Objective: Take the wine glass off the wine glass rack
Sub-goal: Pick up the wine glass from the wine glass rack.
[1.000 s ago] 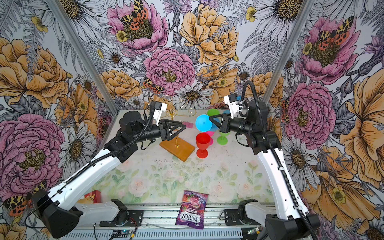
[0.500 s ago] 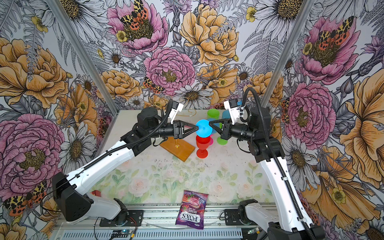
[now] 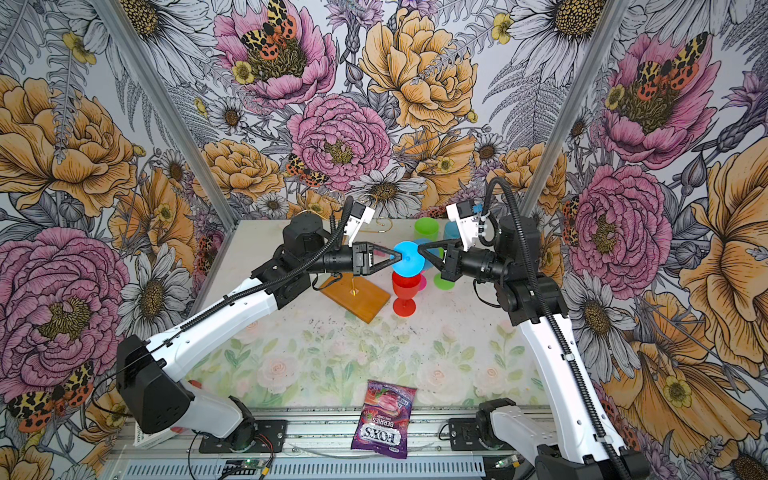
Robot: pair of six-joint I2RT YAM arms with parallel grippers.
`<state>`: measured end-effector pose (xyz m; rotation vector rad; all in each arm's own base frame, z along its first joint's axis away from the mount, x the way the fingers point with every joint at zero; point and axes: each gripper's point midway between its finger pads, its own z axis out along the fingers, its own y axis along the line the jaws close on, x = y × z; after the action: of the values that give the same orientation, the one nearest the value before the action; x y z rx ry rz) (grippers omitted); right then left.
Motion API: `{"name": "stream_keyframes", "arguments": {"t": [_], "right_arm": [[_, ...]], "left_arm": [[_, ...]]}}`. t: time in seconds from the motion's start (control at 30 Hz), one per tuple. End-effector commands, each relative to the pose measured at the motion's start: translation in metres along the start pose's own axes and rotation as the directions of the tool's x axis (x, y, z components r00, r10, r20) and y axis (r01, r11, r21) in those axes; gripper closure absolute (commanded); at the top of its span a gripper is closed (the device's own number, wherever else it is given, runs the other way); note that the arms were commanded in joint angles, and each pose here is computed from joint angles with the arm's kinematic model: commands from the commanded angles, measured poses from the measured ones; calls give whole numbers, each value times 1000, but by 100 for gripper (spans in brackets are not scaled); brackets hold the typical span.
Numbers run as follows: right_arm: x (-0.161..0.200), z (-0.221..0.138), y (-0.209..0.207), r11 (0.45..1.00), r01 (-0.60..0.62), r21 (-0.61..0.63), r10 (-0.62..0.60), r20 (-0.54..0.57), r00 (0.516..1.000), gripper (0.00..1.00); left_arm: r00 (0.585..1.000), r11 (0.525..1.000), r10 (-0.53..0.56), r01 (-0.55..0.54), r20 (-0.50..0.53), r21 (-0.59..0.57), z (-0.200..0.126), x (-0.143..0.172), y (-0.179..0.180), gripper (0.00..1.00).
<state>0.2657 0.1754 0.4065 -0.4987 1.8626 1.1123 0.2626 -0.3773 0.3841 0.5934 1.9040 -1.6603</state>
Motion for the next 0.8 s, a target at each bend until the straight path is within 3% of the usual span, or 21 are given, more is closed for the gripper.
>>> {"name": "stream_keyframes", "arguments": {"t": [0.0,0.5,0.6,0.77], "right_arm": [[-5,-4,9,999,52,-11,-52,24,998,100],[-9,-7,4,999,48,24,-49,41,998,100],[-12,-8,4,999,42,29,-43,48,998,89],[-19,-14,16,998,66,13,-67,68,995,57]], "left_arm": [[1000,997,27,-27,6,66,-1,-8,-20,72],[1000,995,5,-3,-19,99,-1,-5,-26,99],[1000,994,7,-4,-27,111,-1,-3,-28,100],[999,993,13,-7,-42,122,-1,0,-28,100]]}}
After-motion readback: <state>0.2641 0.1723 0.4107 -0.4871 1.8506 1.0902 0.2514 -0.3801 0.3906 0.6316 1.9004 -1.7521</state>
